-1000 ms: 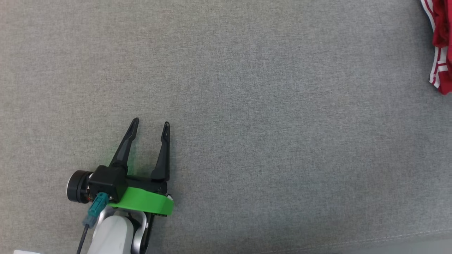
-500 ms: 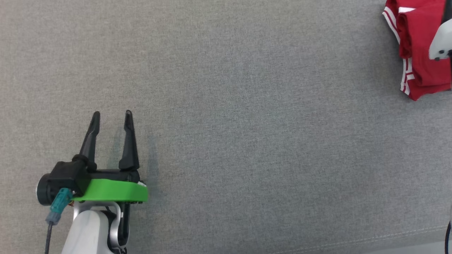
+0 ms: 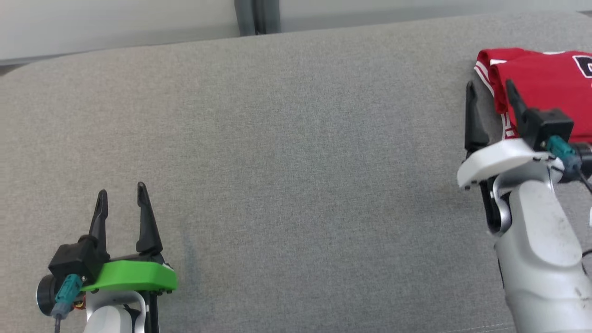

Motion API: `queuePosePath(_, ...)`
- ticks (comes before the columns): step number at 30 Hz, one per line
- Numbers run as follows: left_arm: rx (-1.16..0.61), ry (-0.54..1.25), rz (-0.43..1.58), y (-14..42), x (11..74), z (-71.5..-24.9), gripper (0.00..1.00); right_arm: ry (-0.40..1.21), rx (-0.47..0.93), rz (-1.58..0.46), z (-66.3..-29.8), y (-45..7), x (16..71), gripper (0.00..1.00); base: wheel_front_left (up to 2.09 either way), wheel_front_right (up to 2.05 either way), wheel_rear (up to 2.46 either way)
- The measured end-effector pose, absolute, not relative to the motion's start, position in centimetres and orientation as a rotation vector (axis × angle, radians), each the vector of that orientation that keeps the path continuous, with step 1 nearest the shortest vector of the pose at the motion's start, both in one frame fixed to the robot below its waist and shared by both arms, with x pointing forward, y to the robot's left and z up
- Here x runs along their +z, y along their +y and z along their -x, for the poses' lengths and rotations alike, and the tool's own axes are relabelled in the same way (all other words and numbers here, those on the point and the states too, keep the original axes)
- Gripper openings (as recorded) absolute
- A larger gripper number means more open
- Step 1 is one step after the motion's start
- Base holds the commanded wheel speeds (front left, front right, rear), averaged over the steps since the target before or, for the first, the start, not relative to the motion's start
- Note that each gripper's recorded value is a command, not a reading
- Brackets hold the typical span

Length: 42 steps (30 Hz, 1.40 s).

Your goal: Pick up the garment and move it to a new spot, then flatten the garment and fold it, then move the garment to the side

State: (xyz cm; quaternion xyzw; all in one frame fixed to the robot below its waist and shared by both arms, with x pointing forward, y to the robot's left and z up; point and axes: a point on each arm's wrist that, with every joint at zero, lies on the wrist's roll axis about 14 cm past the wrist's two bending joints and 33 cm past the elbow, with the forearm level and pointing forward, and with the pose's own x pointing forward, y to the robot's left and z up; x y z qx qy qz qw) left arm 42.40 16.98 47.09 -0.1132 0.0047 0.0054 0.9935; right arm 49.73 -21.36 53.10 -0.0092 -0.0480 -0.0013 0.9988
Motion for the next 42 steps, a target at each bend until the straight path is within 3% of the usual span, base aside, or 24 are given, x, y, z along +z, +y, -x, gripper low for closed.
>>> queuePosePath(11, 0.042, -0.005, 0.181, 17.9, 48.1, -38.0, 1.00, -0.105, 0.077, -0.159, -42.0, -17.2, 51.8, 1.00, 0.00, 0.00, 0.00)
queuePosePath(18, 0.050, -0.008, 0.179, 17.8, 48.3, -36.7, 1.00, -0.076, 0.132, -0.191, -39.8, -15.2, 50.7, 1.00, 0.00, 0.00, 0.00)
queuePosePath(41, -0.003, 0.004, 0.188, 15.9, 48.1, -36.2, 1.00, -0.082, 0.145, -0.212, -38.4, -14.7, 50.9, 1.00, 0.00, 0.00, 0.00)
queuePosePath(42, -0.003, 0.008, 0.187, 15.9, 48.0, -36.2, 0.00, -0.083, 0.145, -0.212, -38.4, -14.7, 50.9, 0.00, 0.00, 0.00, 0.00)
